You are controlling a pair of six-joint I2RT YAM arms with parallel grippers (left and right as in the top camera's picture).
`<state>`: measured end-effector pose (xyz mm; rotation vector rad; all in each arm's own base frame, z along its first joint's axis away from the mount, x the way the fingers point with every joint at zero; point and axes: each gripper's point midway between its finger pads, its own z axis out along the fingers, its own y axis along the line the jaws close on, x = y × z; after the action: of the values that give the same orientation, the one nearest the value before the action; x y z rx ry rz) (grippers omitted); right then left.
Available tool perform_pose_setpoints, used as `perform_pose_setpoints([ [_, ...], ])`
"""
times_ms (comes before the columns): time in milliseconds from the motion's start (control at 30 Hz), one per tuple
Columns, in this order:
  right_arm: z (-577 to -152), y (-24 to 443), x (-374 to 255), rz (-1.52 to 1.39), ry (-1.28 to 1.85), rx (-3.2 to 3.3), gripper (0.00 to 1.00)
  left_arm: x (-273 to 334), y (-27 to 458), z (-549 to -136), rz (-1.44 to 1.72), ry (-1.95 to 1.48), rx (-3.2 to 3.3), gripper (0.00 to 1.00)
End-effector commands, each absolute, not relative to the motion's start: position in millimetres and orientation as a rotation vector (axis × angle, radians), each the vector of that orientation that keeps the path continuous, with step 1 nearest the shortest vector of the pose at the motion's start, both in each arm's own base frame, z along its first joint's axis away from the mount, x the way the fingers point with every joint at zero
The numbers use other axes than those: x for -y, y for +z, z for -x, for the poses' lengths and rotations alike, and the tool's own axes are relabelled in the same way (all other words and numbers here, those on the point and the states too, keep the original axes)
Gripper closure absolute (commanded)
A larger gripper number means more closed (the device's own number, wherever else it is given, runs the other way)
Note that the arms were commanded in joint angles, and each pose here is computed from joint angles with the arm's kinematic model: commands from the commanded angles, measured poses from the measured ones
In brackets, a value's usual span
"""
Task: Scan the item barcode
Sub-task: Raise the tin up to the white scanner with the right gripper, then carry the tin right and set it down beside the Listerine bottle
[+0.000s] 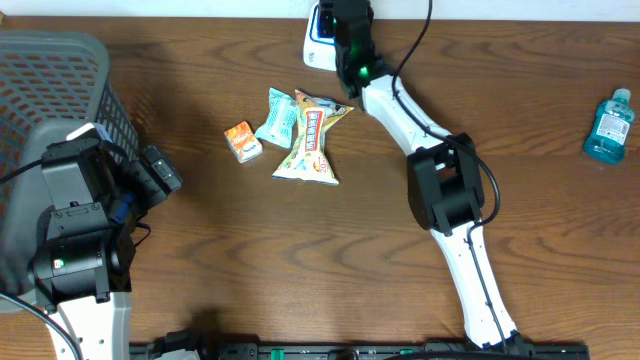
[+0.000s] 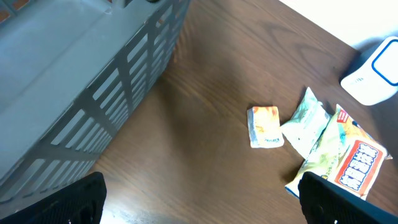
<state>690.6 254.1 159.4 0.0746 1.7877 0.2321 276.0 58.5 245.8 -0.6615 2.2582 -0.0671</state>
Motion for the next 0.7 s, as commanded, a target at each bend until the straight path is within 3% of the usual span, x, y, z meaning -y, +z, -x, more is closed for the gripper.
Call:
perform_pose_setpoints([
  [0,-701.2,198.3,-210.8,-0.158,0.168,-1.751,0.44,-62.3,247.4,-275.7,0.683,-0.055,-2.248,0.02],
  [333,-694.3,222.9,-58.4,-0.348,-0.023,-1.904,0.43,-62.3,247.4,-275.7,0.683,-0.055,-2.248,0.02],
  [667,-631.3,159.8,118.7,-0.615,-0.293,-2.221,0.40,-62.3,247.4,-275.7,0.683,-0.055,-2.248,0.02],
])
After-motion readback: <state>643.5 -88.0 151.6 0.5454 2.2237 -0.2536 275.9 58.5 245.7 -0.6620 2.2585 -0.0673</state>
